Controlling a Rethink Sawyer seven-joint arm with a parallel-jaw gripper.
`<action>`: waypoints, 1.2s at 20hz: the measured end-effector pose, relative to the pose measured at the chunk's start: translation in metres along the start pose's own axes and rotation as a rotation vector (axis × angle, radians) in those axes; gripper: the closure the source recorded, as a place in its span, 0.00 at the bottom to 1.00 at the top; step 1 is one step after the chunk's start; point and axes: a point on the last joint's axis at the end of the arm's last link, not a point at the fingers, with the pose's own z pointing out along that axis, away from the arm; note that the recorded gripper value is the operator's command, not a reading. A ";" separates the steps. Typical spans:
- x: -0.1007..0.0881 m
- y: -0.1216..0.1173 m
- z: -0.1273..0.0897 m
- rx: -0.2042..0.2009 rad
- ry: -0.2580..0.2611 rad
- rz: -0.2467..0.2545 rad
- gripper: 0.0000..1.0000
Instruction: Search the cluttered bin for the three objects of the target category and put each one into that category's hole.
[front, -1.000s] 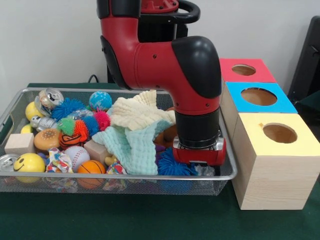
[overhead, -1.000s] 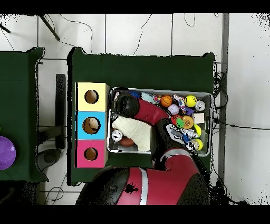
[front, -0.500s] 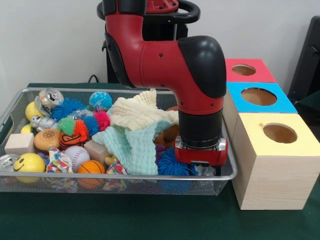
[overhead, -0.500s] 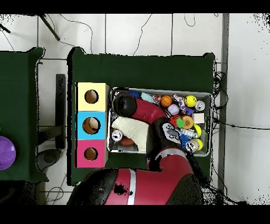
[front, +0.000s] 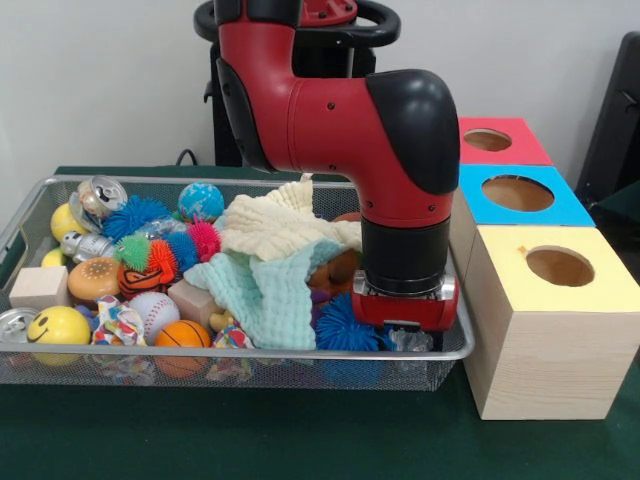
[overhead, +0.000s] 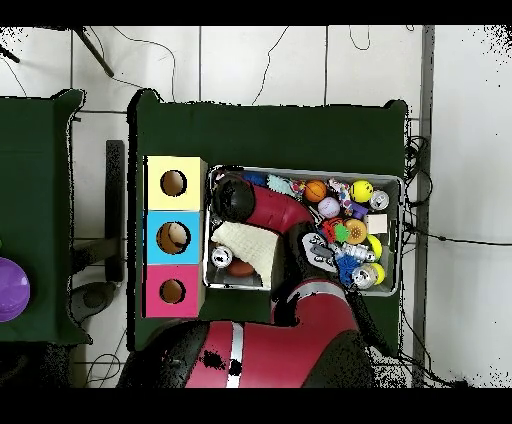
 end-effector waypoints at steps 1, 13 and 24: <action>0.000 0.000 0.000 0.000 0.000 0.001 0.00; 0.000 -0.001 -0.002 -0.008 -0.001 0.008 0.00; 0.002 0.009 -0.027 -0.013 -0.053 0.034 0.00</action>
